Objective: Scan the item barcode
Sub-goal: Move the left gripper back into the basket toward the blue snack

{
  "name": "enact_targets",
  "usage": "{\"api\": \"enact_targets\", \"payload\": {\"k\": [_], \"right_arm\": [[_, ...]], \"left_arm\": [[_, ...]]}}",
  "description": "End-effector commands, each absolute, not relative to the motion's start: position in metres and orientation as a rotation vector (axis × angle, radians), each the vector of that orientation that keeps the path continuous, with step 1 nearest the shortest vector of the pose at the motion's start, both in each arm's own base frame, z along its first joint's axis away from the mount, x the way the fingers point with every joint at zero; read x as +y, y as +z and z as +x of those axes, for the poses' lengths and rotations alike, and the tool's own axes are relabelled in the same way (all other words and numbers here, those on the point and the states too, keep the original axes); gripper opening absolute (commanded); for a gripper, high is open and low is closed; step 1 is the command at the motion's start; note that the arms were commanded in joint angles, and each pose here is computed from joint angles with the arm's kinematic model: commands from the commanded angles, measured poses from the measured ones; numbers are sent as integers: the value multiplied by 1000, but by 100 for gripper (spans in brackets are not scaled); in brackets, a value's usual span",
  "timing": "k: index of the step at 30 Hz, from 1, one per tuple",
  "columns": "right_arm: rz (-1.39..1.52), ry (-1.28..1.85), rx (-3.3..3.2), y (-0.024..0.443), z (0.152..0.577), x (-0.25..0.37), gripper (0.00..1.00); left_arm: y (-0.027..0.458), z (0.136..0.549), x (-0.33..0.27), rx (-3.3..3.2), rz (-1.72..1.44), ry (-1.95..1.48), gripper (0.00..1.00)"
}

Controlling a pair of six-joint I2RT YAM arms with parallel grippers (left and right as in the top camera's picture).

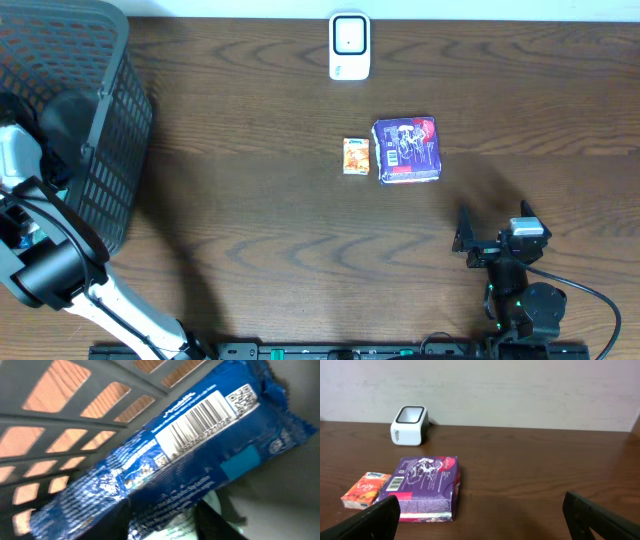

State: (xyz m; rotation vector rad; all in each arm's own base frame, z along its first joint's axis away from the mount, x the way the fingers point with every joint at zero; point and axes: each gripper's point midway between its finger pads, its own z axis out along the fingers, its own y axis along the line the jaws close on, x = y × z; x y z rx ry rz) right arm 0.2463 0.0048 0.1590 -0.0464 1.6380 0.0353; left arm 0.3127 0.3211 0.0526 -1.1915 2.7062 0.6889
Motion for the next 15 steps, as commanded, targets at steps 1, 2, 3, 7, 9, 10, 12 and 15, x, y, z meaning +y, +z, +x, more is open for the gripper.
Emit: {"api": "enact_targets", "payload": {"k": [1,2,3,7,9,10,12,15], "right_arm": [[-59,25,1637,158,246,5,99],[-59,25,1637,158,246,5,99],[-59,25,1637,158,246,5,99],[-59,25,1637,158,246,5,99],[-59,25,1637,158,246,5,99],[-59,25,1637,158,246,5,99],[-59,25,1637,158,246,5,99],[-59,25,1637,158,246,5,99]], "left_arm": [[38,316,310,2743,-1194,546,25],[38,316,310,2745,-1195,546,19],[38,315,309,2750,-1195,545,8],[37,311,306,2774,-1199,541,7],[37,309,304,2786,-1201,538,7],[38,308,303,2789,-1201,537,7],[42,309,302,2783,-1195,537,7],[57,317,298,2746,-1170,541,7]]}}
